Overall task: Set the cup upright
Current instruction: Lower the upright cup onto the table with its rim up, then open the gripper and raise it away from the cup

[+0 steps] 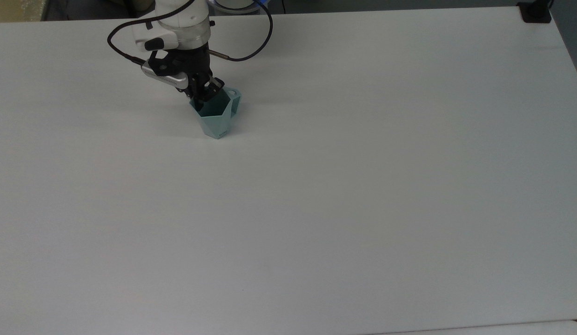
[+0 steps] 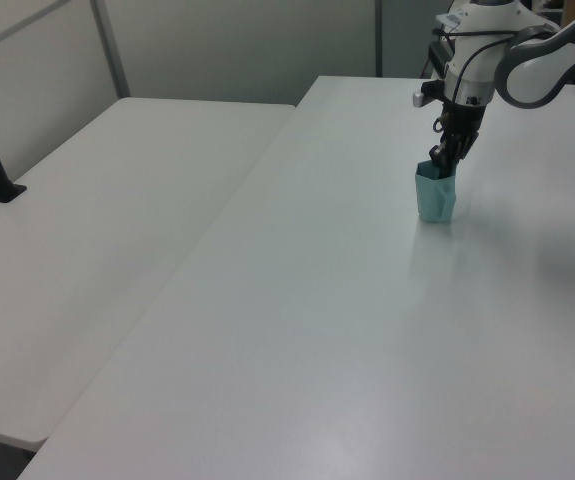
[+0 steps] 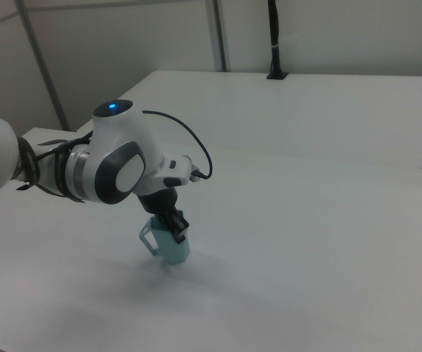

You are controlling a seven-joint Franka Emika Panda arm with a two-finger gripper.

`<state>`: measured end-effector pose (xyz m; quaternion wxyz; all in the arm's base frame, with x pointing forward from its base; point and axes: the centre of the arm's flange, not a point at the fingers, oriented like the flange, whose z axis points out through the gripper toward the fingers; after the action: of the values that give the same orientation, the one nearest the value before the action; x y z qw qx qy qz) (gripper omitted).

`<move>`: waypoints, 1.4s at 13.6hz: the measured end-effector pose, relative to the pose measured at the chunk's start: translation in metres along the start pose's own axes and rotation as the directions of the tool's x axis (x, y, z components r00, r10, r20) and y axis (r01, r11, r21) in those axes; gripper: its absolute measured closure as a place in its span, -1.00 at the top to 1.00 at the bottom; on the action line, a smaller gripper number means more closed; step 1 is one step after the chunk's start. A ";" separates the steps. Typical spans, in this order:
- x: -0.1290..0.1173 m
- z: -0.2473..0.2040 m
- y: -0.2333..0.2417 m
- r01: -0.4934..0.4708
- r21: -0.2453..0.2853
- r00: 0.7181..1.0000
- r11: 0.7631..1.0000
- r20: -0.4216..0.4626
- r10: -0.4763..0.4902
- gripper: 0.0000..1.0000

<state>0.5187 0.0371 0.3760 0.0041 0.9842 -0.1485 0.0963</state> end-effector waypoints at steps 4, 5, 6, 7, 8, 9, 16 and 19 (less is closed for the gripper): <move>-0.002 0.002 0.001 -0.010 -0.003 1.000 1.000 0.024 0.010 -0.23; -0.002 0.002 0.001 -0.010 -0.003 1.000 1.000 0.027 0.011 0.07; -0.002 0.002 0.001 -0.011 -0.004 1.000 1.000 0.027 0.011 0.09; -0.001 0.001 0.001 -0.011 -0.003 1.000 1.000 0.025 0.011 0.16; 0.000 -0.001 0.000 -0.011 -0.002 1.000 1.000 0.024 0.011 0.32; 0.005 -0.009 -0.001 -0.013 -0.004 1.000 1.000 0.026 0.013 0.61; 0.060 -0.123 -0.016 -0.019 0.021 0.999 1.000 -0.044 0.020 1.00; 0.072 -0.176 -0.018 0.098 0.004 0.995 0.995 -0.021 -0.098 1.00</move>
<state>0.5586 0.0398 0.5634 0.0079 0.9893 -0.0997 0.1064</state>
